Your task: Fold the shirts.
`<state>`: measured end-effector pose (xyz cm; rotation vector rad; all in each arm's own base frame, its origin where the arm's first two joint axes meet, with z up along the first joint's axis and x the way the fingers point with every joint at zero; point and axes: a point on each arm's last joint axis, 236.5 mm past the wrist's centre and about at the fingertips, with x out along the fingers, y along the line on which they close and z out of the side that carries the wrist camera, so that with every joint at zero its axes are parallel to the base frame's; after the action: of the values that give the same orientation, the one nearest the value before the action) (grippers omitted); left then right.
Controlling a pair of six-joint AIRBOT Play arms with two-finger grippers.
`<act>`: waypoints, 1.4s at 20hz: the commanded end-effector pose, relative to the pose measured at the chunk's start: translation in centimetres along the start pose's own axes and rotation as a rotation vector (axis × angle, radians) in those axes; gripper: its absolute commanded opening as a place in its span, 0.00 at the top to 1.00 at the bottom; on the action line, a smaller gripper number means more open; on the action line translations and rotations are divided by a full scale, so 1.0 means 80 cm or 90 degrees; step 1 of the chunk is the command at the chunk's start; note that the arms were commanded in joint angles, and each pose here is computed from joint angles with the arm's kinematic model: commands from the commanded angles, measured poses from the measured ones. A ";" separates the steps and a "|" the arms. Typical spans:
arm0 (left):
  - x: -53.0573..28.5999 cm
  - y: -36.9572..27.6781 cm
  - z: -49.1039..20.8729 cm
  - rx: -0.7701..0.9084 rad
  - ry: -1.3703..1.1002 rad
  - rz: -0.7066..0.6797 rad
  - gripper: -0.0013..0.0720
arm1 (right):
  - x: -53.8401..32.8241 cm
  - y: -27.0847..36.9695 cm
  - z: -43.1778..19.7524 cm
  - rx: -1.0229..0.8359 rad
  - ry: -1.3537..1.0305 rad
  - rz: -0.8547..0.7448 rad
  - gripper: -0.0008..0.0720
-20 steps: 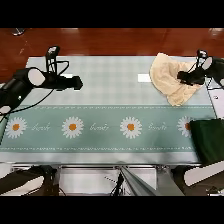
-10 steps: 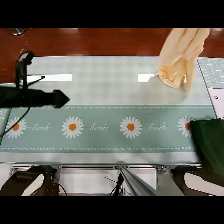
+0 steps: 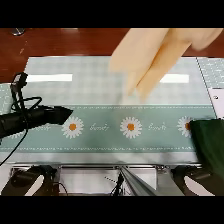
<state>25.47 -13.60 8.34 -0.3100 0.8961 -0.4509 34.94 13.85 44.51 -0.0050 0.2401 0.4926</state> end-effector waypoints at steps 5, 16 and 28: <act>-0.002 0.003 0.031 -0.004 -0.076 0.005 0.03 | 0.079 0.185 -0.269 0.060 0.363 0.254 0.96; 0.018 0.011 0.006 -0.043 -0.004 0.008 0.03 | 0.159 0.242 -0.391 0.271 0.485 0.334 0.14; 0.040 -0.043 -0.193 -0.201 0.366 -0.185 0.03 | -0.025 -0.105 -0.548 0.614 0.418 -0.138 0.15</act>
<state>16.50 -15.30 -0.87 -0.4593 1.4408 -0.5270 30.45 2.97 6.36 0.5750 1.0849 0.1516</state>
